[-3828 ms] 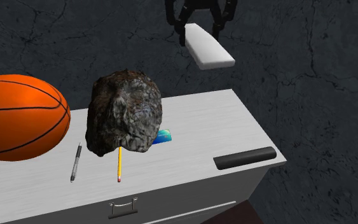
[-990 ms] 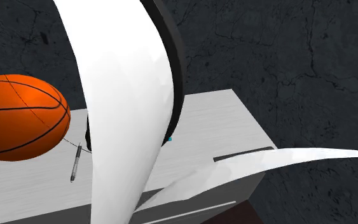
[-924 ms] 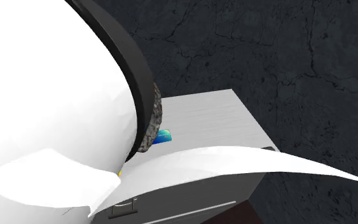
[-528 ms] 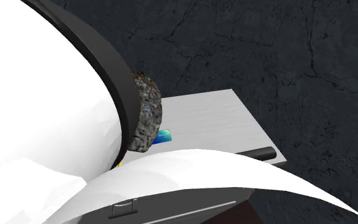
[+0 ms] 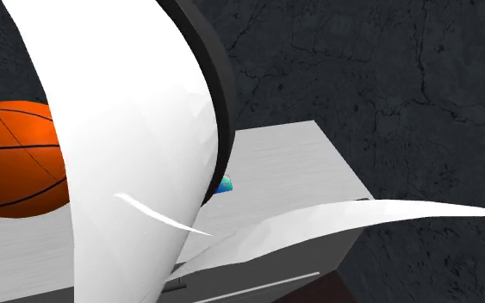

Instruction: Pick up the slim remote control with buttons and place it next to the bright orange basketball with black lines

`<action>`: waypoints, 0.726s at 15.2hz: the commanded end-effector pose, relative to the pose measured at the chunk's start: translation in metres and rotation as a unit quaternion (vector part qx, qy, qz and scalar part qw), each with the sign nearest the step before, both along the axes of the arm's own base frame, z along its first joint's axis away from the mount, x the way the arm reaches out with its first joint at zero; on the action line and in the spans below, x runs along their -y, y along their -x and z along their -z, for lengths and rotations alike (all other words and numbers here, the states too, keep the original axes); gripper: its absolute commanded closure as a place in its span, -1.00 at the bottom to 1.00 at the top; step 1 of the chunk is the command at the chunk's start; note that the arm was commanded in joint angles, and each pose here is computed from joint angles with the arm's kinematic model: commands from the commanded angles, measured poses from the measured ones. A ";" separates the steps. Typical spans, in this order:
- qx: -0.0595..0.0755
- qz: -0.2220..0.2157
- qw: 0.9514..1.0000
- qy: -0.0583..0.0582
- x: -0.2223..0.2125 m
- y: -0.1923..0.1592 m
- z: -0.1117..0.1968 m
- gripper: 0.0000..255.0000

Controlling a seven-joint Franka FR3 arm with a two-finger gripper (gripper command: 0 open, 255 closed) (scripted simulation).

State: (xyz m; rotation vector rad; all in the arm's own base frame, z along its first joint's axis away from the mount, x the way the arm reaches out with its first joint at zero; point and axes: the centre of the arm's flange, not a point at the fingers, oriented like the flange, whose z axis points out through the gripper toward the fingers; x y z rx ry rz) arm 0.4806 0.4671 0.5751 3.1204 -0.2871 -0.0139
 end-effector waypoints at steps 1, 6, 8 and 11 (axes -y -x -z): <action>0.000 0.000 1.000 0.000 0.000 -0.001 0.011 1.00; 0.000 0.000 1.000 0.000 0.000 -0.001 0.037 1.00; 0.000 0.000 1.000 0.000 0.000 -0.001 0.048 1.00; 0.000 0.000 1.000 0.000 0.000 -0.001 0.064 1.00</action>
